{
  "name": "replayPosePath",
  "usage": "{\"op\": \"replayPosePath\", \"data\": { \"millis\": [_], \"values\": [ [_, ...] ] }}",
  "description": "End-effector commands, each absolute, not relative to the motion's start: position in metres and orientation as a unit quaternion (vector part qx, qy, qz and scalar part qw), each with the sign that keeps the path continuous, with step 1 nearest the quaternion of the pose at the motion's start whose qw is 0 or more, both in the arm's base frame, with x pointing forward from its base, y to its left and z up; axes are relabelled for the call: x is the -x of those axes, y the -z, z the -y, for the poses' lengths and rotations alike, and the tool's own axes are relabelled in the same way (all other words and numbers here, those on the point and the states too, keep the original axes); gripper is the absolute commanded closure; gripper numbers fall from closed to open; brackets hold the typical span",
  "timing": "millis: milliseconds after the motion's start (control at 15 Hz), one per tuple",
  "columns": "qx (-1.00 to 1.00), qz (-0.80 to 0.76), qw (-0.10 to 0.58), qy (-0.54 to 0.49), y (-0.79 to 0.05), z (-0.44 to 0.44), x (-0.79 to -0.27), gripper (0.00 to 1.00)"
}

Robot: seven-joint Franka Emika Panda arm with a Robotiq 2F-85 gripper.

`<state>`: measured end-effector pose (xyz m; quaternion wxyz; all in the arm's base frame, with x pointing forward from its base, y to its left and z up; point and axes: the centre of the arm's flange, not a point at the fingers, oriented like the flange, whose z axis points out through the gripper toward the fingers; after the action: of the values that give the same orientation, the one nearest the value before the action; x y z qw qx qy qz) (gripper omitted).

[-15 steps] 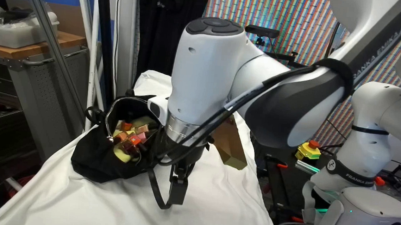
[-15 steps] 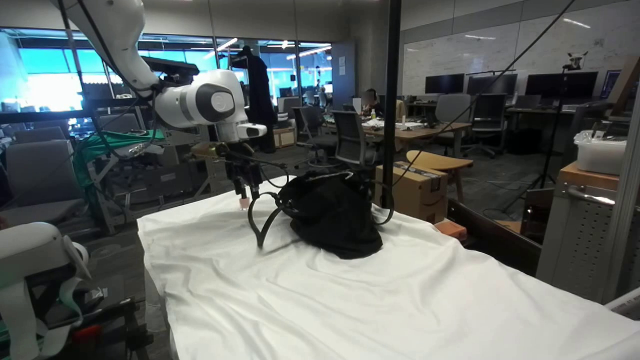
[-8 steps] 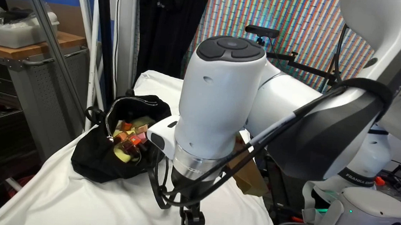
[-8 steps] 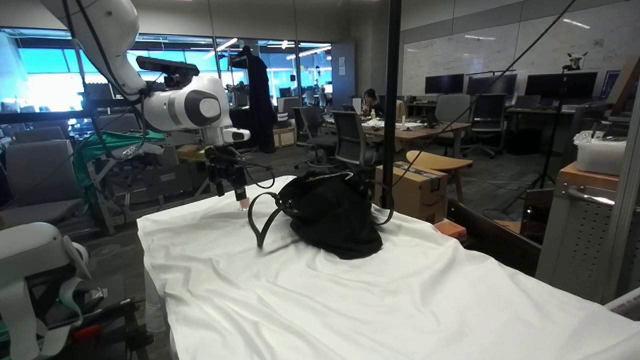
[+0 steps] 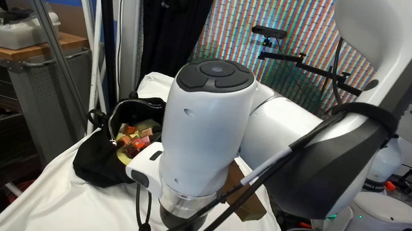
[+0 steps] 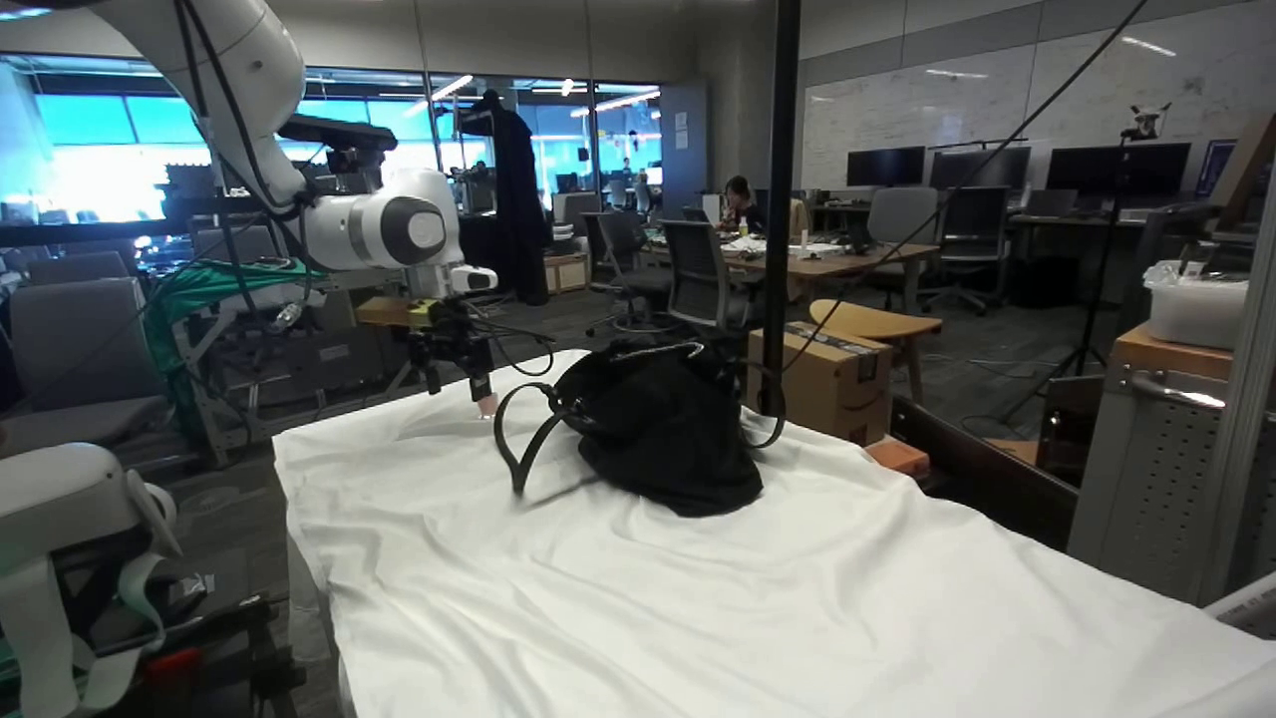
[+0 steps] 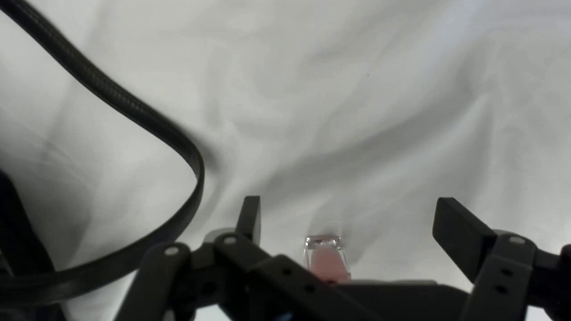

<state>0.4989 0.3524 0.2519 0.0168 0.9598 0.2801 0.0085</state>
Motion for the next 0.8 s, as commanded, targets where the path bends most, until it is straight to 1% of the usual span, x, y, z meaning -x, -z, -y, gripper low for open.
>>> {"op": "replayPosePath", "data": {
  "millis": [0,733],
  "values": [
    [-0.952,-0.306,0.01,-0.008,-0.249,-0.372,-0.524,0.0],
    [-0.94,-0.342,0.018,-0.001,-0.228,-0.389,-0.569,0.0]
  ]
}}
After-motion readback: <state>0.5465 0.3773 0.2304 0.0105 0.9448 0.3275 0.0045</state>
